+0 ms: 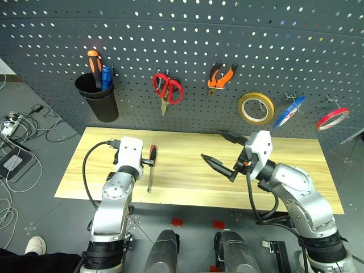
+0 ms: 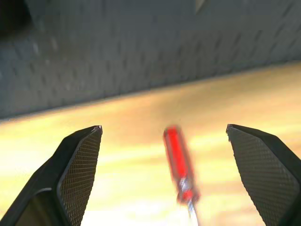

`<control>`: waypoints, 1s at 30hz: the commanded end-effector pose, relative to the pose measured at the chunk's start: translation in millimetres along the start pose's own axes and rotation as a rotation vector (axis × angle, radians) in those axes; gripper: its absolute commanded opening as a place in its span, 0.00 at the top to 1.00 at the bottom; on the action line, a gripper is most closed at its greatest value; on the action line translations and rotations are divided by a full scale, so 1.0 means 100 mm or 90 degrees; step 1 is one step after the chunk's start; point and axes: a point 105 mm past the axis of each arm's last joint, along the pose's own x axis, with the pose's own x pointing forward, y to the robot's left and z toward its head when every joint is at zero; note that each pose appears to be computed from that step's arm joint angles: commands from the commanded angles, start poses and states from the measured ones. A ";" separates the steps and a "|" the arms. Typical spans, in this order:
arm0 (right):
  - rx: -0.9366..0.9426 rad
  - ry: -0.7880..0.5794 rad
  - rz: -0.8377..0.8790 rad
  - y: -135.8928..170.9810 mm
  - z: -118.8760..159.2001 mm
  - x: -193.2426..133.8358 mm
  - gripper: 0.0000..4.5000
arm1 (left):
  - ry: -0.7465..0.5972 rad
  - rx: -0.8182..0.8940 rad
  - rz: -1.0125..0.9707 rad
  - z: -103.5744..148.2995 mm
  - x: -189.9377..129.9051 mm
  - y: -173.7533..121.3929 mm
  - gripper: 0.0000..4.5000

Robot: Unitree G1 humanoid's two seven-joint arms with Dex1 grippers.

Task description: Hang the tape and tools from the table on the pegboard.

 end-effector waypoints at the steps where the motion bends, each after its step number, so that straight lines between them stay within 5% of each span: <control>1: 0.009 0.005 0.027 0.07 0.03 0.10 0.00 | 0.030 -0.023 -0.008 -0.01 0.08 0.04 0.01; 18: 0.042 0.038 0.034 0.05 0.05 0.26 0.00 | 0.113 -0.054 -0.050 -0.05 0.45 0.02 0.01; 21: 0.039 0.046 0.028 0.03 0.03 0.24 0.00 | 0.115 -0.061 -0.055 -0.06 0.44 0.02 0.13; 30: 0.034 0.055 0.017 0.00 -0.01 0.20 0.00 | 0.111 -0.068 -0.062 -0.03 0.45 -0.04 0.75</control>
